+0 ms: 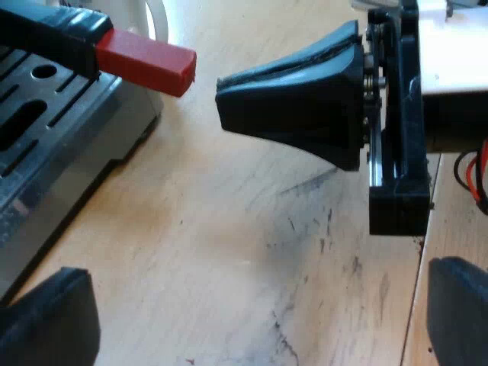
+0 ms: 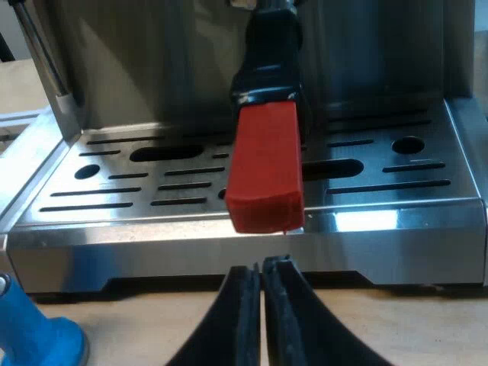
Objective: Grind coffee beans and then tamp
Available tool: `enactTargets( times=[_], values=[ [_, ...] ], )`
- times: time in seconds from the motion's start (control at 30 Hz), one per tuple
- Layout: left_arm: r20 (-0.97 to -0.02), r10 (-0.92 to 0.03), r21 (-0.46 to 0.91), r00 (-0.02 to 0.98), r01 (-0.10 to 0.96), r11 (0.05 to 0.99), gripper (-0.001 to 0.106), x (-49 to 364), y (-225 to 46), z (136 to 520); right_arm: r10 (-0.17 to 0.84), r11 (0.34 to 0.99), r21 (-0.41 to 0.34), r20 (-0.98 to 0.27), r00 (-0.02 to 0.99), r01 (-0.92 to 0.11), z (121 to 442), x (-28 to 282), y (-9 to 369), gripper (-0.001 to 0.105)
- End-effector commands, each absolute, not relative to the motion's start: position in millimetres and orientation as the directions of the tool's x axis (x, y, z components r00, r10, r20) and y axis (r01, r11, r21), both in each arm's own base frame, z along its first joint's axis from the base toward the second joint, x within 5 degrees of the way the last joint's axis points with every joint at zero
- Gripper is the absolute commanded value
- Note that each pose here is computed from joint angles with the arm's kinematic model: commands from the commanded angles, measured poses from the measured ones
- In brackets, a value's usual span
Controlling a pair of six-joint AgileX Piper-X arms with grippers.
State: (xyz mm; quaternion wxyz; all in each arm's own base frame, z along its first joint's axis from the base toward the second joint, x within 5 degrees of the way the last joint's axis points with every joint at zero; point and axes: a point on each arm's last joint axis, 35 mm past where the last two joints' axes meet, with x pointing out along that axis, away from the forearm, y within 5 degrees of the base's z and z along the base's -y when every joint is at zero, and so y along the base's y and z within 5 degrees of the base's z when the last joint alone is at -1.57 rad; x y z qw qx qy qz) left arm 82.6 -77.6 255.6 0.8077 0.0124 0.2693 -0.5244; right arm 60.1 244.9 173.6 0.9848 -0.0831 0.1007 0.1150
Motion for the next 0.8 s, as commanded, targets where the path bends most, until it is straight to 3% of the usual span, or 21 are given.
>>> enactTargets(
  times=[0.03, 0.3, 0.5, 0.8],
  values=[
    [-0.426, -0.853, -0.251, 0.3, 0.867, 0.43, 0.088, 83, -78, 259, 0.206, 0.959, -0.154, -0.196, 0.959, -0.238, 179, 61, 248, 0.004],
    [-0.426, -0.853, -0.251, 0.3, 0.867, 0.43, 0.088, 83, -78, 259, 0.19, 0.957, -0.185, -0.187, 0.964, -0.225, 181, 67, 248, 0.004],
    [-0.426, -0.853, -0.251, 0.3, 0.867, 0.43, 0.088, 83, -78, 259, 0.194, 0.964, -0.141, -0.199, 0.961, -0.224, 183, 79, 247, 0.004],
    [-0.426, -0.853, -0.251, 0.3, 0.867, 0.43, 0.088, 83, -78, 259, 0.159, 0.972, -0.143, -0.188, 0.969, -0.187, 184, 84, 245, 0.004]
  ],
)
